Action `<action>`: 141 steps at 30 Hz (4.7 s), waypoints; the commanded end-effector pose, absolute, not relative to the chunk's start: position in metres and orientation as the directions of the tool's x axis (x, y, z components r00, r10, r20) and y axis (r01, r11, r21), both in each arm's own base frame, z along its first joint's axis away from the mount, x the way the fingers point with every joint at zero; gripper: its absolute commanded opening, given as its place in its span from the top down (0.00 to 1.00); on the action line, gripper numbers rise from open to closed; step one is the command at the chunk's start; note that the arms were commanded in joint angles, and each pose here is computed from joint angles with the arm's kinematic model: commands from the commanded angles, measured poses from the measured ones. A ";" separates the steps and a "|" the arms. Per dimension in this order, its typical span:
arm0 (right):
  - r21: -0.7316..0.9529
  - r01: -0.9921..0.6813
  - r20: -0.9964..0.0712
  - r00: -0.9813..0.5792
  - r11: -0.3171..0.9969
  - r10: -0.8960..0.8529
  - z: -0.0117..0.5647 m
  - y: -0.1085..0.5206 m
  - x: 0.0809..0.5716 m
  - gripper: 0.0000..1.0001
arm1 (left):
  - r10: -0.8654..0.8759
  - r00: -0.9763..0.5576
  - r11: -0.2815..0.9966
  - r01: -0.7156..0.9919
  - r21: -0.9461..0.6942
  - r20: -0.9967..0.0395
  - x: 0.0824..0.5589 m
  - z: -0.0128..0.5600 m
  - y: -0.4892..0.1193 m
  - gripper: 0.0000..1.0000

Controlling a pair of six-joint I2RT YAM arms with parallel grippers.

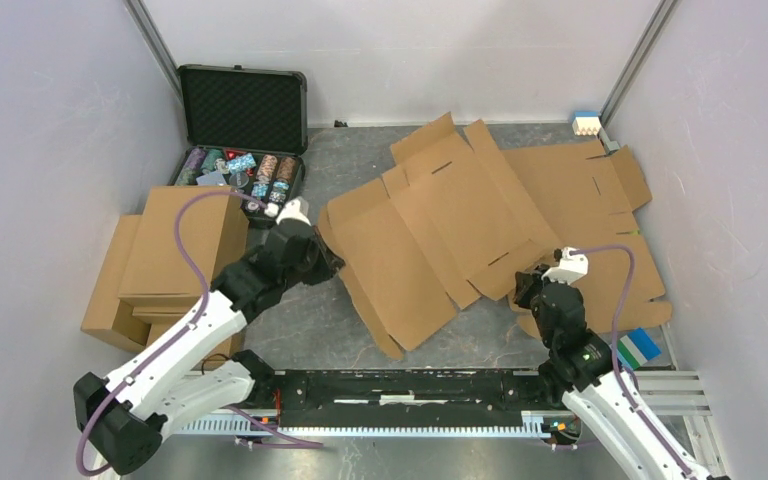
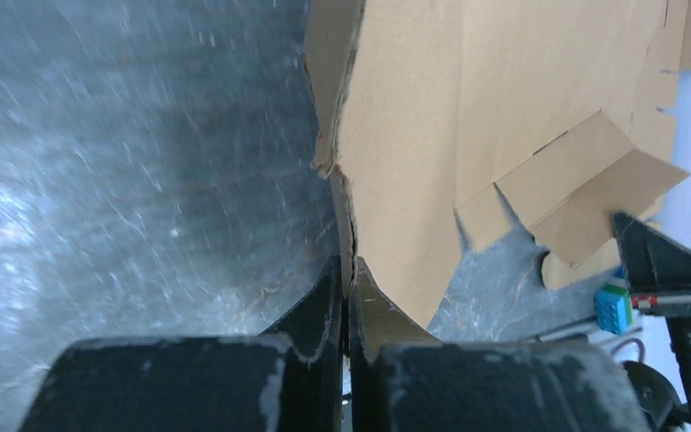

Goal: Fold the paper box

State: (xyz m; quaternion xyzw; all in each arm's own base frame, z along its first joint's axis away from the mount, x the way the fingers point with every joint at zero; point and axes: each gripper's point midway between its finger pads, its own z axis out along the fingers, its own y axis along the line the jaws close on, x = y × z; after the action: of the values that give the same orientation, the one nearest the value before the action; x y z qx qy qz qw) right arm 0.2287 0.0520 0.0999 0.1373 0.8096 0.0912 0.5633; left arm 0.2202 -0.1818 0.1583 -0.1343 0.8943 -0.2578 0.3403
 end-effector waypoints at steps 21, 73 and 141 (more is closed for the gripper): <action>0.217 -0.213 -0.951 -0.266 0.953 0.157 0.153 0.094 0.234 0.02 | 0.145 -0.266 0.930 0.364 0.040 -0.953 0.236 0.311 -0.121 0.98; -0.075 -0.496 -0.893 -0.353 0.865 -0.279 0.052 0.154 0.256 0.02 | -0.073 -0.259 0.911 0.375 -0.170 -0.963 0.222 0.291 -0.132 0.98; -0.148 -0.607 -0.868 -0.299 0.781 -0.396 0.039 0.181 0.235 0.20 | -0.274 -0.555 0.828 0.280 -0.486 -0.786 0.197 0.374 -0.159 0.98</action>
State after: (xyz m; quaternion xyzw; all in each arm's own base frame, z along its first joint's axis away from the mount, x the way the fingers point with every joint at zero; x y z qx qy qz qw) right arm 0.2378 0.1669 0.0351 -0.2977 0.8147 0.0710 0.4925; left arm 0.1995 -0.1565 0.3507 0.0244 0.8498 -0.2586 0.4586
